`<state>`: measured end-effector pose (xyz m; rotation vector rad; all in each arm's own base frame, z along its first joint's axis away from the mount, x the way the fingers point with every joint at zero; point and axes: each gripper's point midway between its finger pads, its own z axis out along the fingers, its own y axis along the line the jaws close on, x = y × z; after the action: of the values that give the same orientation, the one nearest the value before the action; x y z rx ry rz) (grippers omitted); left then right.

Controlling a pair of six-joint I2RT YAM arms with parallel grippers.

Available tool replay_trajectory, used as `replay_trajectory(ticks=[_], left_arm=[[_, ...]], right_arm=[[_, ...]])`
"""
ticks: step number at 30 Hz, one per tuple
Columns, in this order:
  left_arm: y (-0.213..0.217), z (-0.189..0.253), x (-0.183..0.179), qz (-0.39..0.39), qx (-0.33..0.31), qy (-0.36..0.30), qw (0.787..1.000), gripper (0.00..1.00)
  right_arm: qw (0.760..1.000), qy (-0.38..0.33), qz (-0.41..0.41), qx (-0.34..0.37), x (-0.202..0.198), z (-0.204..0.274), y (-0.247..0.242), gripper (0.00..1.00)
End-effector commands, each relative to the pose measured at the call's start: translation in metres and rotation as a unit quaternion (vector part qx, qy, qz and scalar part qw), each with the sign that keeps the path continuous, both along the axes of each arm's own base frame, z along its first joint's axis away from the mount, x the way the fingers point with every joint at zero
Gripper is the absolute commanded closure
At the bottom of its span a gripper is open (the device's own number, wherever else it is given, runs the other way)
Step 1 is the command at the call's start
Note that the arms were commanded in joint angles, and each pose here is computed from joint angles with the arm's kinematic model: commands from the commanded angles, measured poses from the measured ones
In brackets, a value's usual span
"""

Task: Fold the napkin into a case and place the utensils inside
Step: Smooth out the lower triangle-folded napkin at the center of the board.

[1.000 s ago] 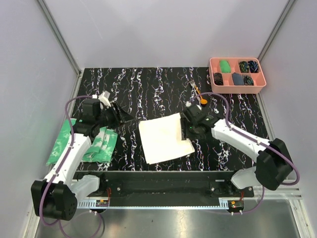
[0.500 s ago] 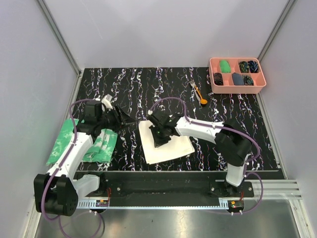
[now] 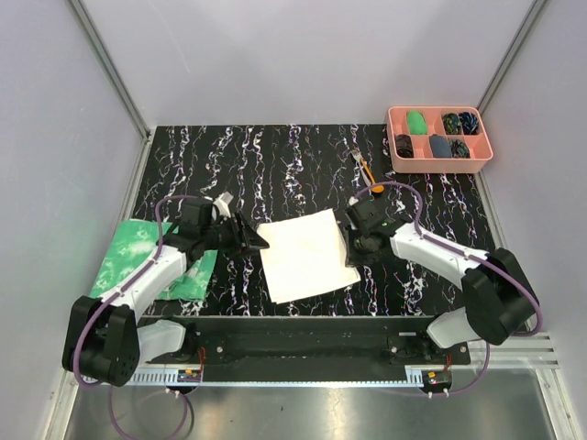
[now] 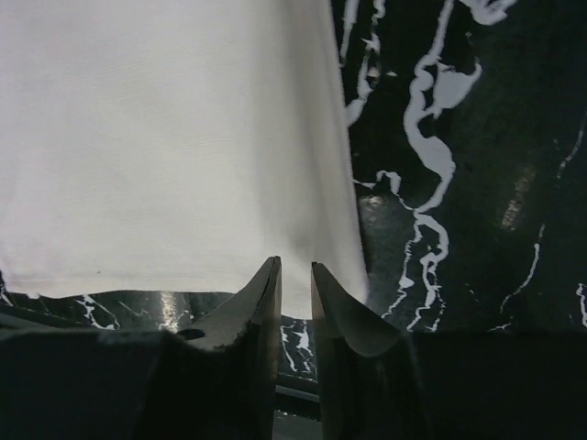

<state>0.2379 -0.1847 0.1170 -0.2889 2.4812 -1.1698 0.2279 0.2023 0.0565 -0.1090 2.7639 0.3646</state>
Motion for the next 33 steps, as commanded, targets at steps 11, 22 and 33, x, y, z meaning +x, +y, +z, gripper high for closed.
replay_trajectory(ticks=[11,22,33], left_arm=[[-0.027,0.024,0.006,-0.031,-0.033,-0.039,0.998,0.46],[-0.026,0.018,0.001,-0.035,-0.029,-0.032,0.998,0.46],[-0.027,0.017,0.001,-0.037,-0.035,-0.031,0.998,0.46]], right_arm=[[0.994,0.022,-0.1,-0.047,0.001,-0.021,-0.052,0.79],[0.995,-0.005,-0.101,-0.008,0.001,0.005,-0.05,0.73],[0.996,0.036,-0.061,0.055,-0.014,-0.005,-0.025,0.43]])
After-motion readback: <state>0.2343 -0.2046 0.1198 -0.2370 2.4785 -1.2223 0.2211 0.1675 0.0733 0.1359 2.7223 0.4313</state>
